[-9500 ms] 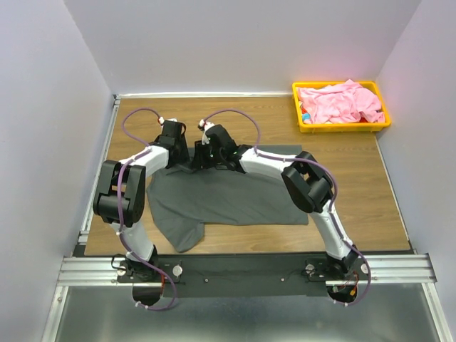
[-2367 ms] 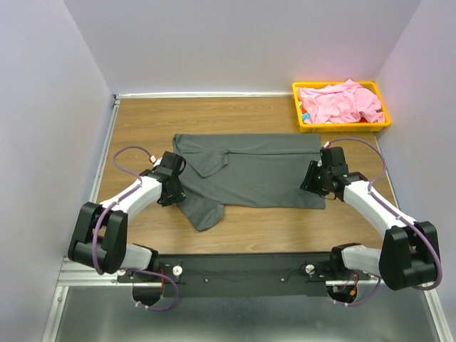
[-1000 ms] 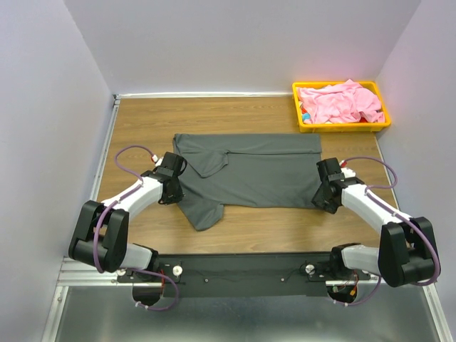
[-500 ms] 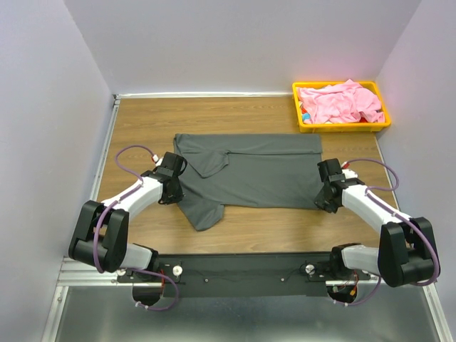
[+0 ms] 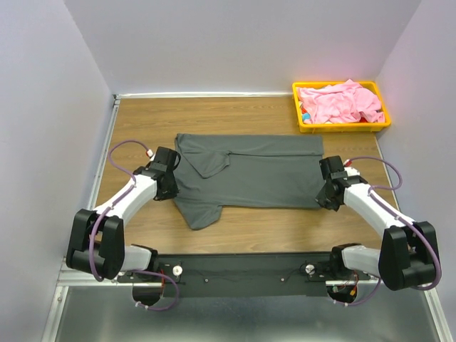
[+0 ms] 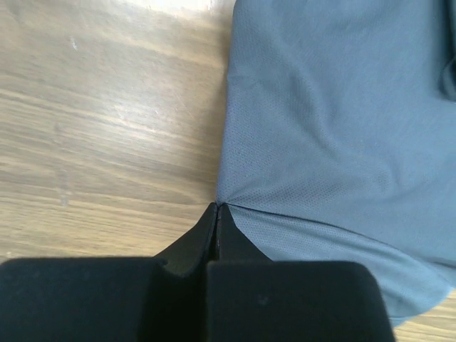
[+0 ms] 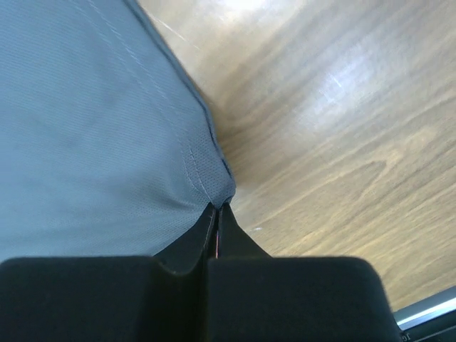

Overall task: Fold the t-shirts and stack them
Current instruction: Fold the tshirt

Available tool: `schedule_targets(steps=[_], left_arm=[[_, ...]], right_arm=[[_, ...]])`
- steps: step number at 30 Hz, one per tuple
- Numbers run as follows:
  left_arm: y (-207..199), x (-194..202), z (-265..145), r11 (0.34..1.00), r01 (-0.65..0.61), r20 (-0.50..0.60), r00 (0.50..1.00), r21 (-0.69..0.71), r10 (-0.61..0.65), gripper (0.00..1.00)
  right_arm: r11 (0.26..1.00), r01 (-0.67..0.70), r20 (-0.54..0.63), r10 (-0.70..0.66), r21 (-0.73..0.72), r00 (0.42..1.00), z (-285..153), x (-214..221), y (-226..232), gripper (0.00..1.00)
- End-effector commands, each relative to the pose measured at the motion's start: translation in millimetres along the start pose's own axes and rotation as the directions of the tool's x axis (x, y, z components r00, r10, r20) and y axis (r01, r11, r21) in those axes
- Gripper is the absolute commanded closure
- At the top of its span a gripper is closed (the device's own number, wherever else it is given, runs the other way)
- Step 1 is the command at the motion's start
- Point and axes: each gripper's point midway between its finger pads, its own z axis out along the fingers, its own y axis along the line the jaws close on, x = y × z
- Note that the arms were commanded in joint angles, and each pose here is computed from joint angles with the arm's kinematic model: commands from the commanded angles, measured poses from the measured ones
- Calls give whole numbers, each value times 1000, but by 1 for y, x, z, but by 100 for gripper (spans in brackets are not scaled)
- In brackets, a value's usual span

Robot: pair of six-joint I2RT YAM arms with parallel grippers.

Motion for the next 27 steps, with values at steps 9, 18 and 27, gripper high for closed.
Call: schedule_targets(steps=[9,18,27], left_arm=[[-27,-40,-22,995,-40,19,999,90,38,100],[-39,-75,-12,994,-34,44,999,100,30,100],[-46,-109,5,995,-30,56,998,98,25,100]], right_arm=[[993,119,60,-117,-27,991,-25,-60,38,97],[983,181,82,-184,36,980,-12,-98,51,98],[981,191,52,-193,41,980,12,-118,66,98]])
